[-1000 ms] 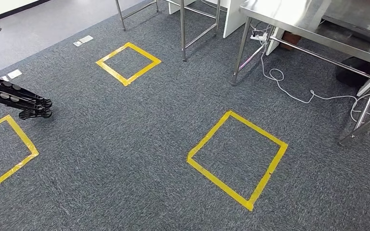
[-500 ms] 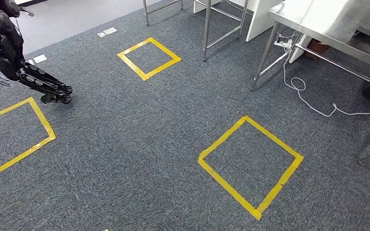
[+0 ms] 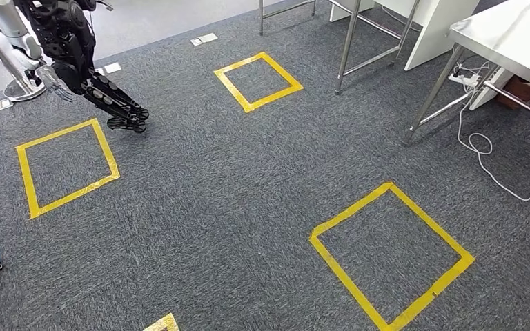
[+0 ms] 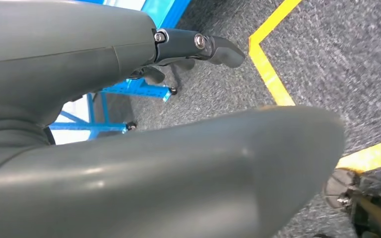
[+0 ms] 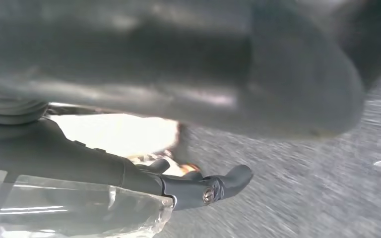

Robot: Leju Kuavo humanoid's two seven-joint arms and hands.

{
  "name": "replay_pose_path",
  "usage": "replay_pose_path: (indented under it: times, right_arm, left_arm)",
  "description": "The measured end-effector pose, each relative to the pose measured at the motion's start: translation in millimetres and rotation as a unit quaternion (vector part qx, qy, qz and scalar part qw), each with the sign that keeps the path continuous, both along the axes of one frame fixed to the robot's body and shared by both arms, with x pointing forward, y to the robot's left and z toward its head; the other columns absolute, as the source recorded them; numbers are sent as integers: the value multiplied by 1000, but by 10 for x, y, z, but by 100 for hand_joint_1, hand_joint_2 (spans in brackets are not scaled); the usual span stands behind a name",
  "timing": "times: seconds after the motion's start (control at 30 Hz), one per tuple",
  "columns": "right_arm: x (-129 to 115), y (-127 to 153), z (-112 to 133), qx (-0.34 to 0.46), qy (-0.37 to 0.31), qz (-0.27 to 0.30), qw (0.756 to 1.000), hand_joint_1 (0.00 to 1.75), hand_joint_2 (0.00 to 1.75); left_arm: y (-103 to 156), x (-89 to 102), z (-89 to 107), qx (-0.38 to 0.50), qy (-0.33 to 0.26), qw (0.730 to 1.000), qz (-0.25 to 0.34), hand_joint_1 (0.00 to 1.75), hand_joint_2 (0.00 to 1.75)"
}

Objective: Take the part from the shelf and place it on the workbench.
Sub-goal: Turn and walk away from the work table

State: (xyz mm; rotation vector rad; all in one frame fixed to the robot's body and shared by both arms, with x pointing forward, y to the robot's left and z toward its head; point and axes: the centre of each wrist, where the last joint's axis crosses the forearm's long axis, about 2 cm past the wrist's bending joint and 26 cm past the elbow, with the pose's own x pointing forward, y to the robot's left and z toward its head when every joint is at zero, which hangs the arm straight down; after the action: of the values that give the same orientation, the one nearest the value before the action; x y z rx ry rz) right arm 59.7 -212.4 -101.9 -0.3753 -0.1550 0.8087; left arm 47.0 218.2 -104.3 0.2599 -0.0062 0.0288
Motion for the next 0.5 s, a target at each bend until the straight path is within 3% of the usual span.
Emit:
replay_pose_path:
  times: [0.5]
  right_arm:
    - [22,49,14,6,-28,-1,1000,0,0]
  left_arm:
    - [-57,60,11,-30,-37,998,-50,0,0]
